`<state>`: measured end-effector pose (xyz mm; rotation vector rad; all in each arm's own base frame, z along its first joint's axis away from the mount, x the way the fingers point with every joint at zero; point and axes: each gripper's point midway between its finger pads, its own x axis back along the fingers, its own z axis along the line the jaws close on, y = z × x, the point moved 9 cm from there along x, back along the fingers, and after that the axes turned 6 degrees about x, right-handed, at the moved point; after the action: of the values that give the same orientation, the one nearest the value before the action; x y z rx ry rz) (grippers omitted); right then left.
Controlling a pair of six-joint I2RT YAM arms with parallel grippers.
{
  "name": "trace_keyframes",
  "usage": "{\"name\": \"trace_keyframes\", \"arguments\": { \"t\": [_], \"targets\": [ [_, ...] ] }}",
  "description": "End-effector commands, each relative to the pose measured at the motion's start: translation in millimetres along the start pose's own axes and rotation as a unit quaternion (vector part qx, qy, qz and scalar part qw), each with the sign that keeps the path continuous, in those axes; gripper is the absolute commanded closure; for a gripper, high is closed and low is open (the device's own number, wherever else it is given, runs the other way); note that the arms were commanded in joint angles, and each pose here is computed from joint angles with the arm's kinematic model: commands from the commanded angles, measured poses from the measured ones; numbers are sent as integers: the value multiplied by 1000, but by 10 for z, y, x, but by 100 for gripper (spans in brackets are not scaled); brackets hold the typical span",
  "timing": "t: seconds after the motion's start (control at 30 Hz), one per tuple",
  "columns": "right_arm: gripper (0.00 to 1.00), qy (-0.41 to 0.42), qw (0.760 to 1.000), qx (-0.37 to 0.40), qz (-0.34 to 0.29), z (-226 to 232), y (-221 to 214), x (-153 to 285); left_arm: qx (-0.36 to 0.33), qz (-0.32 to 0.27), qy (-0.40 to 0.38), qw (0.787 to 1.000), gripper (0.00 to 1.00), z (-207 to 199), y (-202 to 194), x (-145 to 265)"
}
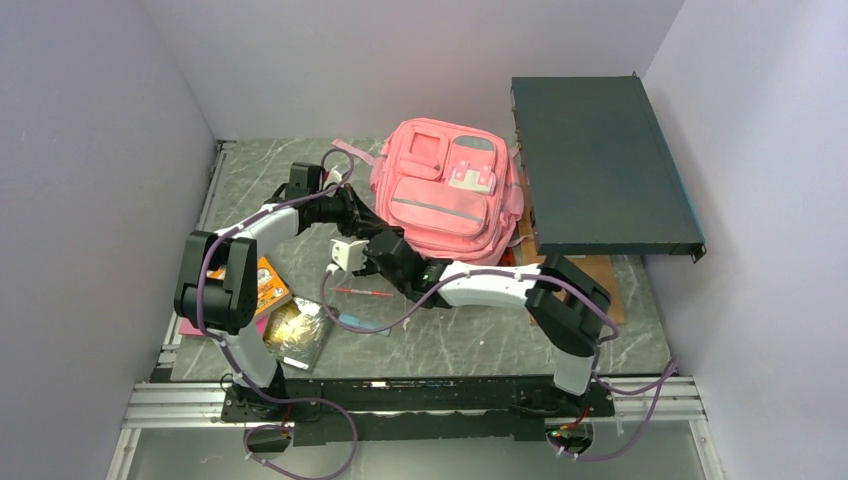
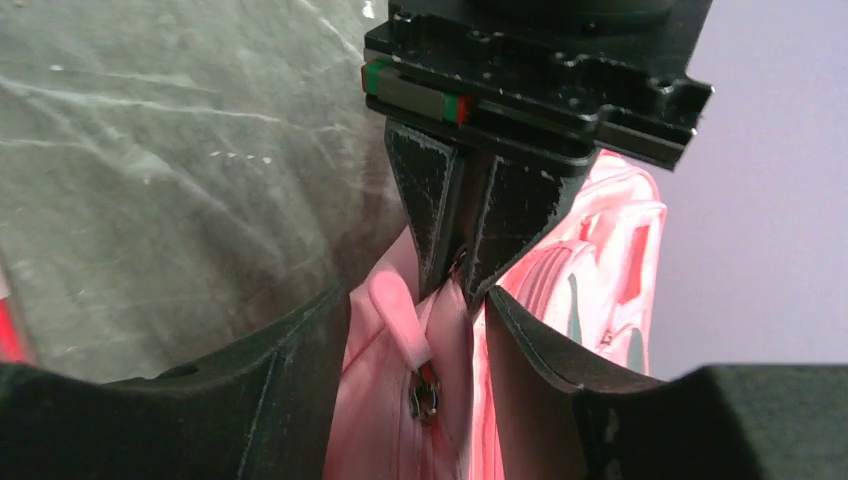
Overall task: Pack the student bag
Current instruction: Unzip the student bag at the center of the board.
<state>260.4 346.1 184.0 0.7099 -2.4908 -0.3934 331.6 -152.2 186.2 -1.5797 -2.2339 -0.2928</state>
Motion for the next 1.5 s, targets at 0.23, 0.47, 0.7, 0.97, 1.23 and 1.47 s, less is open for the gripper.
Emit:
{"name": "trace_keyframes", "arguments": {
  "t": [0.23, 0.47, 0.7, 0.97, 1.23, 1.47],
  "targets": [
    [65, -192, 975, 0, 112, -282, 193, -147, -49, 29, -62, 996, 100, -319, -107, 164],
    [94, -187, 972, -102, 102, -291, 276, -33, -36, 24, -49, 998, 100, -234, -29, 157],
    [100, -164, 935, -309, 61, -343, 386, 160, -24, 15, -45, 999, 100, -156, 55, 185],
    [100, -114, 833, -540, 36, -484, 237, 195, -23, 16, -51, 998, 100, -159, 48, 183],
    [100, -71, 811, -581, -9, -445, 212, 273, -17, 18, -47, 999, 100, -122, 60, 163],
    [100, -73, 789, -610, -13, -351, 144, 359, -8, 18, -47, 999, 100, -96, 79, 165]
  ]
}}
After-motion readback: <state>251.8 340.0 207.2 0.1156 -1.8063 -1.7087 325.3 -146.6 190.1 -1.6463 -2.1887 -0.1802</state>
